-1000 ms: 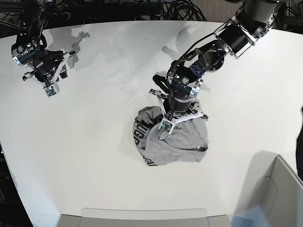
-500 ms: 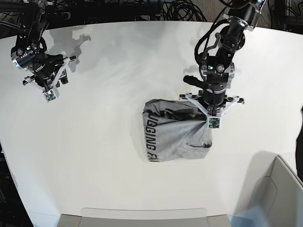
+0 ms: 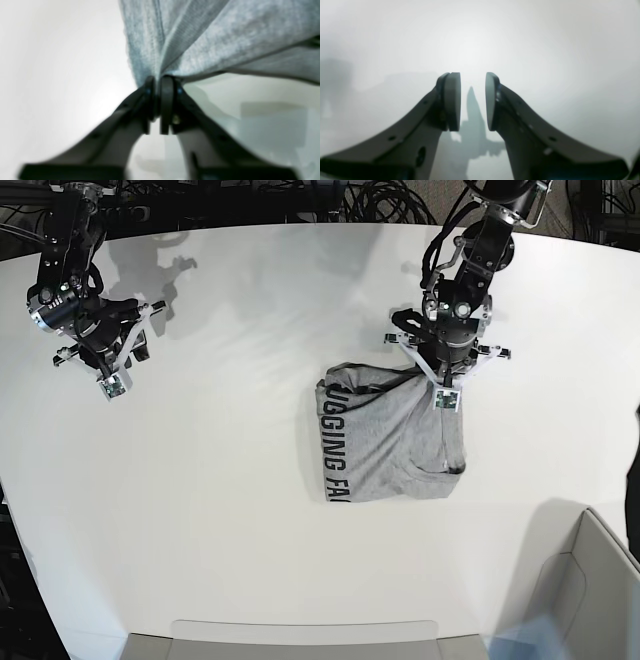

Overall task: Fold the T-shirt properly
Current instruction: 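Lift and reposition the bundle with the left gripper, flattening it, then drag the folded shirt with the left gripper toward the grey bin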

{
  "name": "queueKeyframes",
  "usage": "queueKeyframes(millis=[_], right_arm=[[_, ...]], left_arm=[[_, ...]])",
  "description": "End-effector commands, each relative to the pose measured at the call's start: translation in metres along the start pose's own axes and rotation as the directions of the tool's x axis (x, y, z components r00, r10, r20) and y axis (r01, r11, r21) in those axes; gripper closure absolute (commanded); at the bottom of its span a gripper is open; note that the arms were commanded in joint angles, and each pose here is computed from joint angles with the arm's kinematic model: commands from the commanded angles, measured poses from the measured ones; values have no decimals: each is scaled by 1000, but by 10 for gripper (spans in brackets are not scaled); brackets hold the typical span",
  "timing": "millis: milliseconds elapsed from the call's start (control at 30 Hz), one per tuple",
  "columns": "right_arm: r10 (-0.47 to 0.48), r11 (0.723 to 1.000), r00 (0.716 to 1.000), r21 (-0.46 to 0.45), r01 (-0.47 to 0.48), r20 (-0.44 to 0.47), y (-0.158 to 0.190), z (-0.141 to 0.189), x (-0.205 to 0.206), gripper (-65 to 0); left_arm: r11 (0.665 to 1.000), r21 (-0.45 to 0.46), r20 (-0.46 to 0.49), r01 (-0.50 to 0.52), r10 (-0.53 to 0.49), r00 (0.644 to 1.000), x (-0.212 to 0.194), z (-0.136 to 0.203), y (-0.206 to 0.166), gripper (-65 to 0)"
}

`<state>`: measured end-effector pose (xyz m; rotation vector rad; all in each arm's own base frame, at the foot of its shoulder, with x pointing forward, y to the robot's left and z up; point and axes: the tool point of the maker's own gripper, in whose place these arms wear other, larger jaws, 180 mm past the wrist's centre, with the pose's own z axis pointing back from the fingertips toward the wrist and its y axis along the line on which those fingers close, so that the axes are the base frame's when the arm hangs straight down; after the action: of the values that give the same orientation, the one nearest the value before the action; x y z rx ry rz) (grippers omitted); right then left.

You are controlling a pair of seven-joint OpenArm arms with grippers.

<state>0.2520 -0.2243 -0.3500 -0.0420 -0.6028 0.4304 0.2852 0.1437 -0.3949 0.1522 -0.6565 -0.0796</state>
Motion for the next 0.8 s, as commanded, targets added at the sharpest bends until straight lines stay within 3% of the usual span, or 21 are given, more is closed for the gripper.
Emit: queueKeyframes(millis=[0, 100, 167, 300, 433, 600, 767], right_arm=[[14, 1000, 999, -7, -14, 40, -5, 5, 11, -170], [15, 1000, 999, -6, -15, 39, -4, 5, 11, -170], [16, 1000, 999, -6, -16, 42, -4, 5, 12, -170], [21, 1000, 999, -12, -20, 49, -6, 5, 16, -135], [24, 999, 997, -27, -22, 76, -12, 6, 28, 0], [27, 999, 995, -37, -24, 94, -16, 7, 36, 0], [25, 999, 996, -36, -22, 90, -16, 7, 34, 0]], left_arm=[[999, 28, 74, -31, 29, 997, 19, 11, 14, -185], [998, 3, 157, -58, 56, 986, 40, 33, 13, -292], [998, -11, 203, -64, 65, 977, 53, 45, 12, -295], [997, -4, 230, -83, 82, 970, 58, 51, 17, -226], [997, -47, 191, -66, 73, 979, 42, 50, -2, -4], [975, -178, 181, 131, -99, 978, 28, 56, -53, 0], [973, -165, 107, 160, -144, 984, 9, 35, -50, 0]])
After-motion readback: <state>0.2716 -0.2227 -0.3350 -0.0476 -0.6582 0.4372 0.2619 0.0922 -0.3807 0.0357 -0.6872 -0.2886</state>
